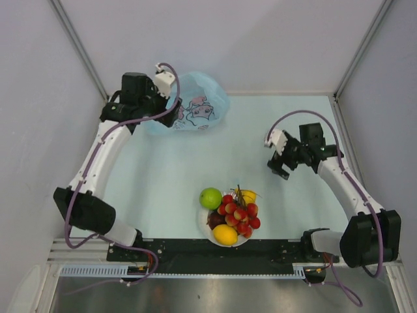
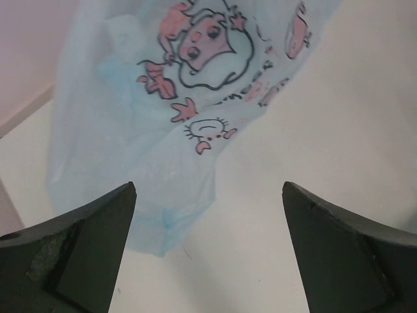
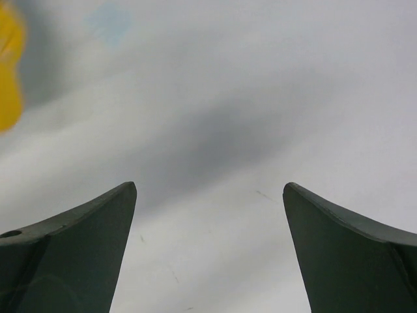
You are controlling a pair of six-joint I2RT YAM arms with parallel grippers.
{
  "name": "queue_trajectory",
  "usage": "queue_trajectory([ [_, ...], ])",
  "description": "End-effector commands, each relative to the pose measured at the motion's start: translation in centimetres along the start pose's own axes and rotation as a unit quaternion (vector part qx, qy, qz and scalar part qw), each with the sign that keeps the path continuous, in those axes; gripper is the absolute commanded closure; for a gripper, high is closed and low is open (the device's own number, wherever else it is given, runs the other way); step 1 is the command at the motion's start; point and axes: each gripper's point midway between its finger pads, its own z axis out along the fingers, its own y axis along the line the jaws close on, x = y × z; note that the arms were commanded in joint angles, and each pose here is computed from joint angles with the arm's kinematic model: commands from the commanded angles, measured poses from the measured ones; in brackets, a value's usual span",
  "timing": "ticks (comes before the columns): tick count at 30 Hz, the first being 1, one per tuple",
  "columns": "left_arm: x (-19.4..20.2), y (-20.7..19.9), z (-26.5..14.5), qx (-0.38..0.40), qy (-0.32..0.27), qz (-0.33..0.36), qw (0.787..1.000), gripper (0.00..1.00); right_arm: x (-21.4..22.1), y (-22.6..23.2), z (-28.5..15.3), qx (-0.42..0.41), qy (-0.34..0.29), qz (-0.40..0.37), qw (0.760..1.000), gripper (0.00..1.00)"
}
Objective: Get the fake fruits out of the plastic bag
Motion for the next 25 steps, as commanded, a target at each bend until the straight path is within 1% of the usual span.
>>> queue_trajectory([
  [1, -2.9, 4.3, -6.1, -0.114, -0.085, -0.046, 0.989, 0.0, -3.5, -8.9, -2.9, 0.173, -0.045, 0.218, 0.959, 0.0],
  [2, -0.5, 5.2, -5.9, -0.13, -0.068, -0.067, 0.987, 0.0, -3.0, -9.7, -2.9, 0.19, -0.034, 0.246, 0.95, 0.0],
  [3, -1.1, 5.9, -7.6, -0.152, -0.1, -0.071, 0.981, 0.0, -3.2, -10.7, -3.2, 0.211, -0.037, 0.264, 0.94, 0.0],
  [4, -0.4, 6.4, -8.0, -0.169, -0.108, -0.09, 0.976, 0.0, -3.0, -11.1, -3.2, 0.226, -0.037, 0.307, 0.924, 0.0],
  [5, 2.2, 7.0, -7.4, -0.186, -0.091, -0.109, 0.972, 0.0, -2.0, -11.9, -3.3, 0.251, -0.018, 0.327, 0.911, 0.0],
  [6, 2.3, 7.8, -8.2, -0.217, -0.111, -0.114, 0.963, 0.0, -1.5, -12.0, -3.2, 0.256, -0.008, 0.344, 0.903, 0.01],
  [7, 2.4, 8.0, -9.5, -0.238, -0.128, -0.12, 0.955, 0.0, -1.5, -12.5, -3.4, 0.269, -0.009, 0.376, 0.887, 0.0],
  [8, 4.8, 7.5, -8.7, -0.243, -0.113, -0.127, 0.955, 0.0, -0.5, -12.7, -3.1, 0.28, 0.011, 0.392, 0.876, 0.0],
  [10, 5.6, 7.6, -9.2, -0.263, -0.125, -0.144, 0.946, 0.0, 0.2, -12.0, -2.8, 0.274, 0.029, 0.421, 0.864, 0.0],
  [11, 7.4, 7.2, -8.4, -0.263, -0.109, -0.156, 0.946, 0.0, 0.3, -11.7, -2.7, 0.268, 0.033, 0.426, 0.863, 0.0],
  [13, 8.5, 6.6, -7.9, -0.258, -0.109, -0.172, 0.945, 0.0, 0.5, -11.1, -2.4, 0.256, 0.035, 0.433, 0.864, 0.0],
  [14, 10.1, 6.1, -7.1, -0.253, -0.094, -0.178, 0.946, 0.0, 0.6, -11.2, -2.4, 0.255, 0.033, 0.433, 0.864, 0.0],
  [17, 12.0, 5.2, -6.3, -0.241, -0.076, -0.188, 0.949, 0.0, 0.6, -11.6, -2.1, 0.257, 0.029, 0.43, 0.865, 0.0],
  [20, 13.1, 4.0, -5.5, -0.217, -0.066, -0.192, 0.955, 0.0, 0.9, -12.0, -1.6, 0.256, 0.029, 0.428, 0.866, 0.0],
  [25, 14.3, 3.7, -4.8, -0.212, -0.055, -0.19, 0.957, 0.0, 0.6, -12.0, -1.0, 0.239, 0.017, 0.429, 0.871, 0.0],
])
